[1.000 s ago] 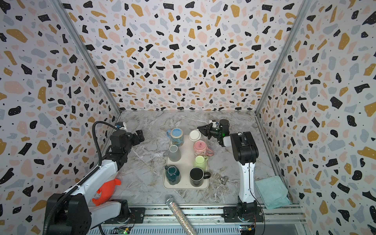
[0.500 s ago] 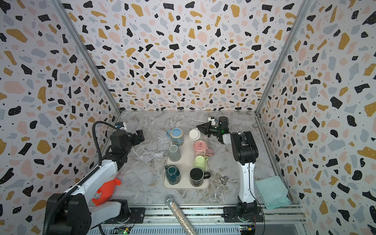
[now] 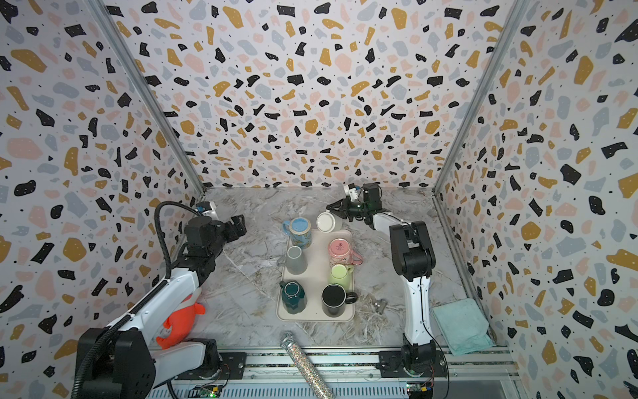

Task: Turn the mug right side up
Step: Pick up the mug from the tray, then place the mug at the top-left of the table.

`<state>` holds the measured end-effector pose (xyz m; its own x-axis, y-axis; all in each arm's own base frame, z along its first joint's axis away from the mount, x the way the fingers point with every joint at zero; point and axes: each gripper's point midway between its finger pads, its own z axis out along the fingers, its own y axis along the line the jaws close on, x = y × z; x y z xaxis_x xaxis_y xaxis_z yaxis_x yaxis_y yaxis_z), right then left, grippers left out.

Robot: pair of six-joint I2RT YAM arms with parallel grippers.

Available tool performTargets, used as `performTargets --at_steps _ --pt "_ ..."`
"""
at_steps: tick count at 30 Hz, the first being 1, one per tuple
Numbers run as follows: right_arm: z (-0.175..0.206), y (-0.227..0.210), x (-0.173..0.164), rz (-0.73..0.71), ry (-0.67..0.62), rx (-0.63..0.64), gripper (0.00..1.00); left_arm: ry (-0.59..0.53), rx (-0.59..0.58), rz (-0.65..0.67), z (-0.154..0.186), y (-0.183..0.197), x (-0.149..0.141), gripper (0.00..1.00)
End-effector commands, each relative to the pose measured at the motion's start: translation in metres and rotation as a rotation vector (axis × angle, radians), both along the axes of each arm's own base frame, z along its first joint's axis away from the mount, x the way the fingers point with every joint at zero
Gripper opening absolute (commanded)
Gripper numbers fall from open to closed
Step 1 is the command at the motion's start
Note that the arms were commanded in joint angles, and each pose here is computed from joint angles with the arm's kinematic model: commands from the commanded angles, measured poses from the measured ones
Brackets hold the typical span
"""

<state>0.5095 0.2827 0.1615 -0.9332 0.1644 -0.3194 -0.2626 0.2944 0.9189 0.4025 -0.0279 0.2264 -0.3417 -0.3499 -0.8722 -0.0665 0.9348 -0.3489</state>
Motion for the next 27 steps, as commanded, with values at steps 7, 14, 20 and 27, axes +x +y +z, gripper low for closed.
performTargets --at_steps 7,14,20,27 --pt "0.082 0.02 -0.023 0.1 -0.403 -0.181 0.0 -0.124 -0.123 -0.247 0.064 -0.055 0.028 0.84" --pt "0.102 0.043 -0.049 0.168 -0.658 -0.356 0.0 -0.024 -0.051 -0.454 0.06 -0.119 0.04 0.8" --pt "0.12 0.057 -0.075 0.21 -0.838 -0.412 0.0 0.029 -0.037 -0.572 0.053 -0.159 0.045 0.76" --pt "0.129 0.062 -0.096 0.212 -0.98 -0.488 0.0 0.026 -0.009 -0.643 0.062 -0.188 0.047 0.77"
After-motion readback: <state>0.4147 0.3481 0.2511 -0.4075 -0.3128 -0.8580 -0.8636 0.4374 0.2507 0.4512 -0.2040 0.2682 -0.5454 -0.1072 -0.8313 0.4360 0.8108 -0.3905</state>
